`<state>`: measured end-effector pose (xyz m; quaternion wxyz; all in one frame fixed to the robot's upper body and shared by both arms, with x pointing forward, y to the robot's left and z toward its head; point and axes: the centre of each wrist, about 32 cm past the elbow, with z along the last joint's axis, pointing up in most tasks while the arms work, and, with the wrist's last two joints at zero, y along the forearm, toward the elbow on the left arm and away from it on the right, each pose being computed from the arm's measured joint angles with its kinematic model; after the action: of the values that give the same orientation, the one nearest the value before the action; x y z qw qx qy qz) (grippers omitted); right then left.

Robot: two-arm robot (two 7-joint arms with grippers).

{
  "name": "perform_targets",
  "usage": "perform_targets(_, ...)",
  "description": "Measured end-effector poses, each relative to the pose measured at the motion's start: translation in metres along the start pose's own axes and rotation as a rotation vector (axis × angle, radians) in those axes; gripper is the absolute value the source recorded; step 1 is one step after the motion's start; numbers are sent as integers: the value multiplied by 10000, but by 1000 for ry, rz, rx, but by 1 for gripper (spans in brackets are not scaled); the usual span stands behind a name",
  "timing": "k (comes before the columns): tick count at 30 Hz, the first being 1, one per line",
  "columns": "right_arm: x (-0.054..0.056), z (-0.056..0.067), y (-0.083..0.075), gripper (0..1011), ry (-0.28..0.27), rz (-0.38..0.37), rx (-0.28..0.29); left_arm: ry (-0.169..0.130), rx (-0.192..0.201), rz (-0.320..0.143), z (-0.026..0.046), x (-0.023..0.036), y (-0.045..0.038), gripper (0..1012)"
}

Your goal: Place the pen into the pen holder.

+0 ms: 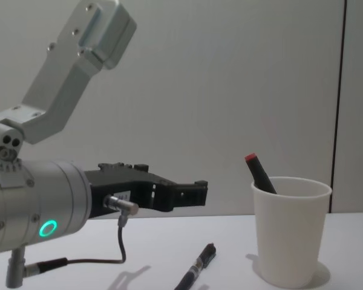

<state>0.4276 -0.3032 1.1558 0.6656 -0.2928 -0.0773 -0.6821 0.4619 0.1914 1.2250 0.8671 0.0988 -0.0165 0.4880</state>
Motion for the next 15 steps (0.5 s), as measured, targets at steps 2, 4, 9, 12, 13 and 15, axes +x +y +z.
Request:
perform_targets(2,2,-3,-6,1001,1,-2,2,1,7,-6,10,-10,8,1001)
perform_targets(4,10,-6,-19,1001,6,-3,13,2,12,-12,16,-18,12,1001)
perform_targets(9,35,6,-52,1001,24,-8,50,4,20,-23,23,-32,12,1001)
perform_targets(12,56,16,-80,1001,43,-12,83,6,25,-29,26,-39,10,1001)
perform_targets(13,61,19,-87,1001,48,-13,92,7,27,-32,27,-42,9,1001)
perform_targets(15,76,29,-108,1001,64,-15,121,8,30,-33,27,-44,9,1001)
